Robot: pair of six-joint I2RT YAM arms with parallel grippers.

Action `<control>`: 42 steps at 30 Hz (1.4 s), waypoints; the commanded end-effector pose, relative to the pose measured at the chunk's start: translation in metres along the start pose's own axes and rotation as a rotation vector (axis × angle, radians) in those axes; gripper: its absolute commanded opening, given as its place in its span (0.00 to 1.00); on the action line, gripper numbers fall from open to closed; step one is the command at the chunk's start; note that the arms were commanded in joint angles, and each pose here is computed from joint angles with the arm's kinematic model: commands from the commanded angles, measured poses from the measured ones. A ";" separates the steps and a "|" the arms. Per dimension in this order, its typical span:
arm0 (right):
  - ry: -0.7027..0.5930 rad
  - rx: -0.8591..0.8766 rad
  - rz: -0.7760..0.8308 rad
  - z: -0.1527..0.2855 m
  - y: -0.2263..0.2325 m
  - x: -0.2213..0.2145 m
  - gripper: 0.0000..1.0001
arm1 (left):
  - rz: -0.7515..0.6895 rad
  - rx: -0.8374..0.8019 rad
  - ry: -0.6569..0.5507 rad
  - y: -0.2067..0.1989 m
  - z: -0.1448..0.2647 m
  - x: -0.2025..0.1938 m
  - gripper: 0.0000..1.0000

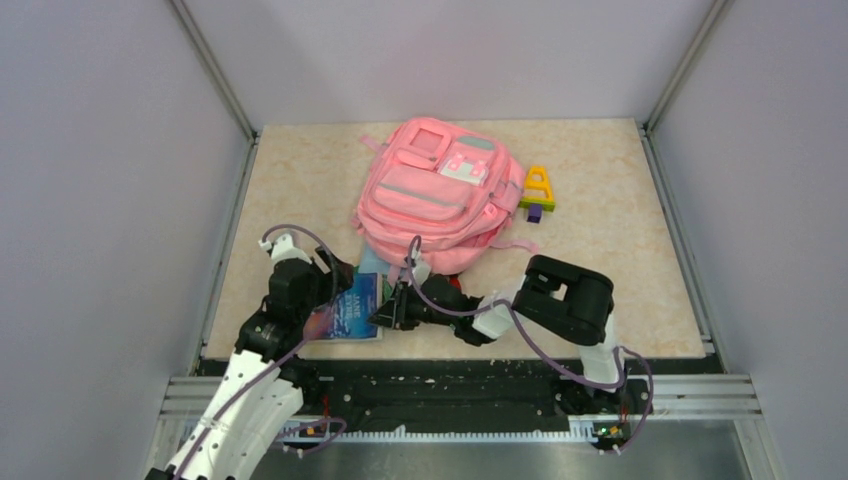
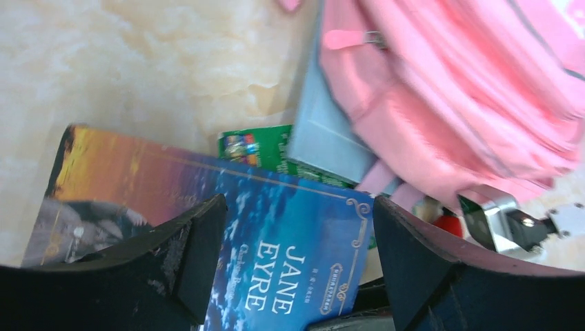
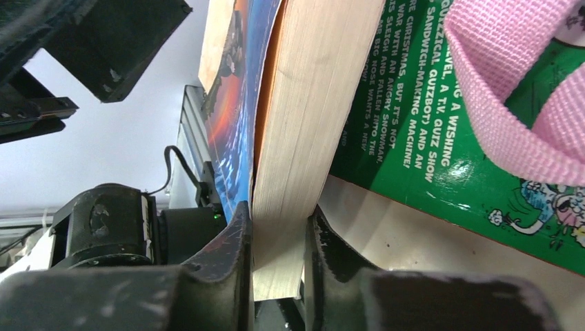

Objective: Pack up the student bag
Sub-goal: Pick up the book from the center of the board.

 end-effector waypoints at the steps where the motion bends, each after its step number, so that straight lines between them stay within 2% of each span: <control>1: -0.117 0.194 0.148 0.026 0.061 0.035 0.00 | -0.172 -0.234 -0.038 -0.033 0.019 0.027 0.81; 5: -0.213 0.126 0.339 0.059 0.090 0.068 0.00 | -0.284 -0.428 -0.043 -0.062 0.037 0.044 0.78; 7: -0.262 0.078 0.445 0.079 0.102 0.087 0.00 | -0.314 -0.495 -0.082 -0.076 0.045 0.057 0.78; 10: -0.349 0.020 0.527 0.113 0.113 0.120 0.00 | -0.368 -0.605 -0.101 -0.093 0.049 0.067 0.78; 13: -0.455 -0.063 0.596 0.157 0.122 0.150 0.00 | -0.452 -0.704 -0.023 -0.109 0.041 0.067 0.78; 16: -0.581 -0.207 0.642 0.199 0.122 0.176 0.00 | -0.517 -0.709 0.012 -0.119 0.027 0.066 0.78; 22: -0.778 -0.397 0.630 0.275 0.108 0.225 0.00 | -0.650 -0.754 -0.010 -0.139 0.001 0.054 0.78; 26: -0.847 -0.486 0.626 0.303 0.099 0.248 0.00 | -0.846 -0.770 -0.047 -0.159 -0.017 0.027 0.81; 31: -0.903 -0.657 0.541 0.327 0.066 0.270 0.00 | -0.944 -0.743 -0.032 -0.176 -0.049 0.013 0.84; 35: -0.911 -0.736 0.463 0.343 0.040 0.267 0.00 | -1.040 -0.724 -0.015 -0.183 -0.072 0.001 0.85; 42: -0.884 -0.739 0.447 0.349 0.033 0.245 0.00 | -1.176 -0.643 0.010 -0.183 -0.100 -0.015 0.87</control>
Point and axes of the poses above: each gripper's point midway between its finger pads, its own z axis back along the fingers, its own y axis along the line the jaws close on, x = y × z, the point moved 9 cm from there along z, back along the fingers, and after that the axes turned 7 degrees about z, right-handed, at the moved point
